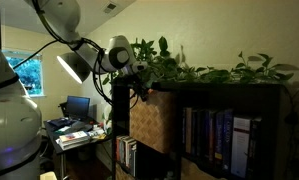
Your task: Pull out the topmost basket, pick up the socks from the top of the shelf and place them in the basket, push the basket backwards
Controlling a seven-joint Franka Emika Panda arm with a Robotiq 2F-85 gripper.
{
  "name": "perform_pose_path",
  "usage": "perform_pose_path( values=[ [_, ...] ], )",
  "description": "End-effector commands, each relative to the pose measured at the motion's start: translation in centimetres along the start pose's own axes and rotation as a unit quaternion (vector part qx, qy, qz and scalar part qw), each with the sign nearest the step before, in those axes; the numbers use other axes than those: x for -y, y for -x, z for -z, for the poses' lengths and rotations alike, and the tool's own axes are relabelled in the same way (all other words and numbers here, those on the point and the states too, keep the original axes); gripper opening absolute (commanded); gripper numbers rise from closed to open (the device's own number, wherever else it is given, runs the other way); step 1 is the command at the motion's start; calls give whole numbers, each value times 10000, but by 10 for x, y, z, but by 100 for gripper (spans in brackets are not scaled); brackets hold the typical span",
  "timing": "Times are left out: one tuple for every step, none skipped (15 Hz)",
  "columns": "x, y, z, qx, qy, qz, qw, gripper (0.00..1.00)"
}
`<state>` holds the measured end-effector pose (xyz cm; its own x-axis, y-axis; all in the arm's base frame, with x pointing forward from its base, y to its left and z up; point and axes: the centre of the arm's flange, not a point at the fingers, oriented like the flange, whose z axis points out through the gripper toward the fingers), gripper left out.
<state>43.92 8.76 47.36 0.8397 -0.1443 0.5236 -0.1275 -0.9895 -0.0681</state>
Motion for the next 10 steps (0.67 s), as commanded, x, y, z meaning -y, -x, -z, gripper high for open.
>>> perform_pose_path(
  values=[
    [4,-16,-16,-396,-35,-229,9989,4],
    [5,-18,-19,-445,-53,-255,9987,4],
    [6,-21,-22,-522,-49,-268,9983,4],
    [6,-23,-25,-567,-53,-291,9979,4],
    [7,-26,-28,-599,-56,-329,9976,4],
    [8,-28,-30,-647,-64,-352,9973,4],
    [9,-30,-32,-672,-65,-357,9971,4],
    [9,-32,-34,-714,-60,-372,9967,4],
    [11,-34,-36,-743,-56,-378,9965,4],
    [11,-35,-37,-759,-45,-381,9964,4]
  ],
)
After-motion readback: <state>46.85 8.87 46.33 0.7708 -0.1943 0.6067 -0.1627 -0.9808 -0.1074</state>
